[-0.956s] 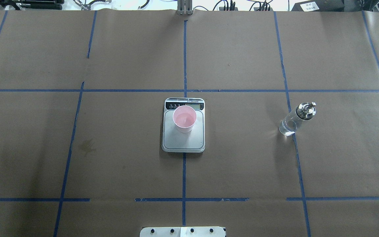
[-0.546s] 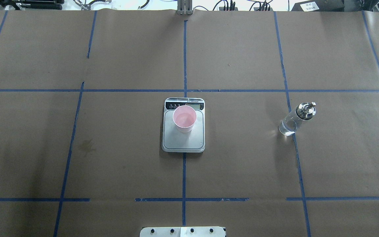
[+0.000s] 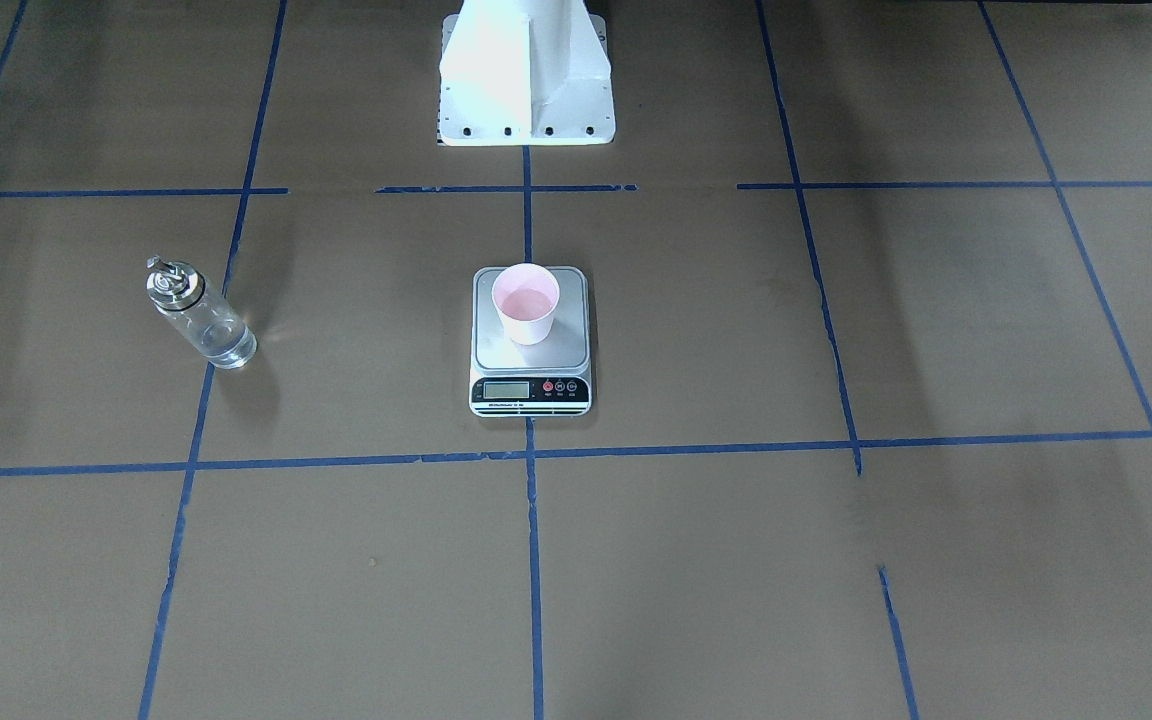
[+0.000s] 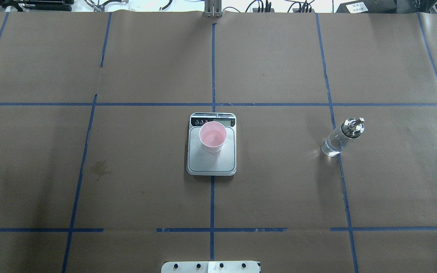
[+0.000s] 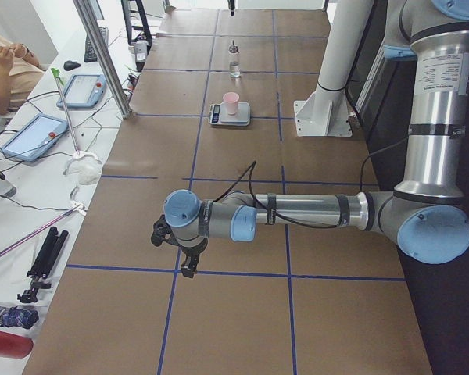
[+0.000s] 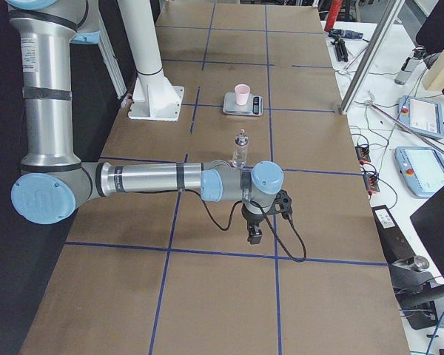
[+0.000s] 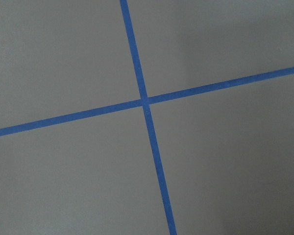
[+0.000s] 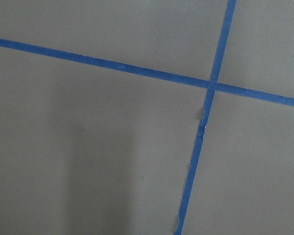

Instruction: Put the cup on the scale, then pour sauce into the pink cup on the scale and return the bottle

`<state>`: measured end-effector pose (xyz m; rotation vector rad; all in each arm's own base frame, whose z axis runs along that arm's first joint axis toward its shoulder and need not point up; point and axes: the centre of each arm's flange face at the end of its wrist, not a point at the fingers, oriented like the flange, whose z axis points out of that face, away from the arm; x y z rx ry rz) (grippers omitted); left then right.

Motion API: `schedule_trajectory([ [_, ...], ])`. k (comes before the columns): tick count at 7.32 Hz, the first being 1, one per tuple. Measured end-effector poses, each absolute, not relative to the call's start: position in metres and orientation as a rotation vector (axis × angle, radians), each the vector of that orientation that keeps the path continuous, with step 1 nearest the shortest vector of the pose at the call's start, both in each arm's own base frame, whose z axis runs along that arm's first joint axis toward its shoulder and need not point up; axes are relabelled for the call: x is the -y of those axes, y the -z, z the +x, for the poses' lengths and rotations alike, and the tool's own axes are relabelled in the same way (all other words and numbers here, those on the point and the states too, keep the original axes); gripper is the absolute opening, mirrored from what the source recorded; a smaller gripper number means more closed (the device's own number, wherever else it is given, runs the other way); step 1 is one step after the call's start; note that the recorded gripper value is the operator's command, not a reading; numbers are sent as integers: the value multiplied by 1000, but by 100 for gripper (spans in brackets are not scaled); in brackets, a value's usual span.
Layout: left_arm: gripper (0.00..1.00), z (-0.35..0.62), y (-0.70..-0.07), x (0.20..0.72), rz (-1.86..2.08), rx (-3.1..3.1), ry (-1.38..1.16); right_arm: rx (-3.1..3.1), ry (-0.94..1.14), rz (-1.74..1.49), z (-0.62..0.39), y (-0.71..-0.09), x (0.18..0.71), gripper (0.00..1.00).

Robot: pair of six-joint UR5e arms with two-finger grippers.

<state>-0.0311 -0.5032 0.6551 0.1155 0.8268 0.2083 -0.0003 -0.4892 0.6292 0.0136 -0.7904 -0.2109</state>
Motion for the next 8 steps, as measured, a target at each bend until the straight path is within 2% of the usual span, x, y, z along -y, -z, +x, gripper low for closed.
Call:
schedule_trajectory([
  [8,100,-31,-644,510,143,-821,-220,832,257,15,-18,-621,482,100],
])
